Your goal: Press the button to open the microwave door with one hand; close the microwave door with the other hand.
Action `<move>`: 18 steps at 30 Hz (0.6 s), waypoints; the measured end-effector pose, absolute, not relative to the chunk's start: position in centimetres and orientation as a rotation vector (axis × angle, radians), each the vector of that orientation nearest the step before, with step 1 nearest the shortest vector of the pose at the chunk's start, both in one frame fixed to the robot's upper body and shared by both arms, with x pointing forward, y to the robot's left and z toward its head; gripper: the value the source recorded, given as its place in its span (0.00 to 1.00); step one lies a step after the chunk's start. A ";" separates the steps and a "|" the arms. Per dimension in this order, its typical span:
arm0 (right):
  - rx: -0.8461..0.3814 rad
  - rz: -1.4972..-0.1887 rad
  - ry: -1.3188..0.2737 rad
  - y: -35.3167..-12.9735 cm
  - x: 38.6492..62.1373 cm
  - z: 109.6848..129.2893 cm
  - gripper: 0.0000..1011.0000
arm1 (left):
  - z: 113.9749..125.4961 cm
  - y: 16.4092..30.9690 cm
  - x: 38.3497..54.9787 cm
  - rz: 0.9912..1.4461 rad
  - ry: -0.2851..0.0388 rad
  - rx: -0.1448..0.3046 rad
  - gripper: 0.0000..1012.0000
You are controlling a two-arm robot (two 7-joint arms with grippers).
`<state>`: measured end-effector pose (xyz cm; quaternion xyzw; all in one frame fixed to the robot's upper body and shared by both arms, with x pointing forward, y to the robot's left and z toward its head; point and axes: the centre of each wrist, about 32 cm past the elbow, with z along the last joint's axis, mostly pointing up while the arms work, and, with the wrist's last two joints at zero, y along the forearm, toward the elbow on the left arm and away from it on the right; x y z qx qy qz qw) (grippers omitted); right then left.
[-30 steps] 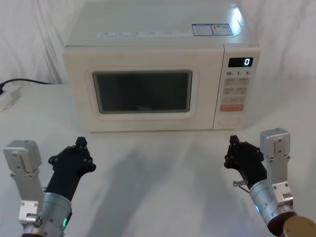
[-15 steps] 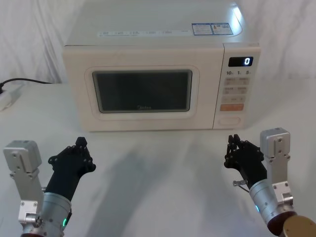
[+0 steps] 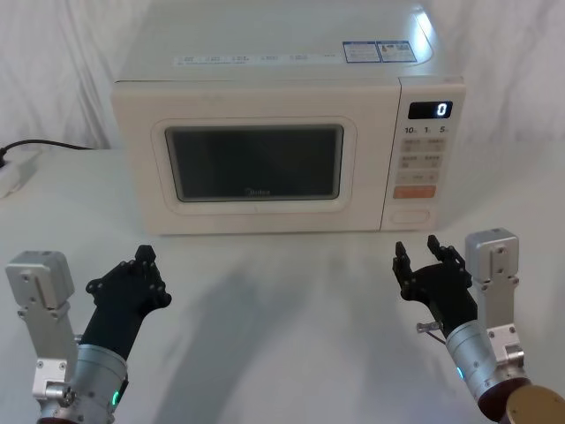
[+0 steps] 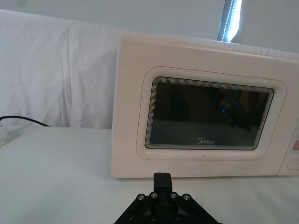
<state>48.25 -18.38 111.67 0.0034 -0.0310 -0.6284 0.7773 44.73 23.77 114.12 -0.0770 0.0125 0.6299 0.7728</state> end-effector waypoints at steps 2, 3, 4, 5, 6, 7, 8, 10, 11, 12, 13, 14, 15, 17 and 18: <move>0.007 -1.359 -0.067 -18.4 48.2 111.7 0.57 | 114.1 23.8 44.7 1.365 0.028 -0.167 0.00; 0.007 -1.359 -0.067 -18.4 48.2 111.7 0.61 | 114.1 23.8 44.7 1.365 0.028 -0.167 0.00; 0.007 -1.359 -0.067 -18.4 48.2 111.7 0.63 | 114.1 23.8 44.7 1.365 0.028 -0.167 0.00; 0.007 -1.359 -0.067 -18.4 48.2 111.7 0.66 | 114.1 23.8 44.7 1.365 0.028 -0.167 0.00; 0.007 -1.359 -0.067 -18.4 48.2 111.7 0.69 | 114.1 23.8 44.7 1.365 0.028 -0.167 0.00; 0.007 -1.359 -0.067 -18.4 48.2 111.7 0.74 | 114.1 23.8 44.7 1.365 0.028 -0.167 0.00; 0.007 -1.359 -0.067 -18.4 48.2 111.7 0.76 | 114.1 23.8 44.7 1.365 0.028 -0.167 0.00; 0.007 -1.359 -0.067 -18.4 48.2 111.7 0.81 | 114.1 23.8 44.7 1.365 0.028 -0.167 0.00; 0.007 -1.359 -0.067 -18.4 48.2 111.7 0.83 | 114.1 23.8 44.7 1.365 0.028 -0.167 0.00; 0.007 -1.359 -0.067 -18.4 48.2 111.7 0.86 | 114.1 23.8 44.7 1.365 0.028 -0.167 0.00; 0.007 -1.359 -0.067 -18.4 48.2 111.7 0.87 | 114.1 23.8 44.7 1.365 0.028 -0.167 0.00; 0.007 -1.359 -0.067 -18.4 48.2 111.7 0.91 | 114.1 23.8 44.7 1.365 0.028 -0.167 0.00; 0.007 -1.359 -0.067 -18.4 48.2 111.7 0.93 | 114.1 23.8 44.7 1.365 0.028 -0.167 0.00; 0.007 -1.359 -0.067 -18.4 48.2 111.7 0.98 | 114.1 23.8 44.7 1.365 0.028 -0.167 0.02; 0.007 -1.359 -0.067 -18.4 48.2 111.7 0.99 | 114.1 23.8 44.7 1.365 0.028 -0.167 0.04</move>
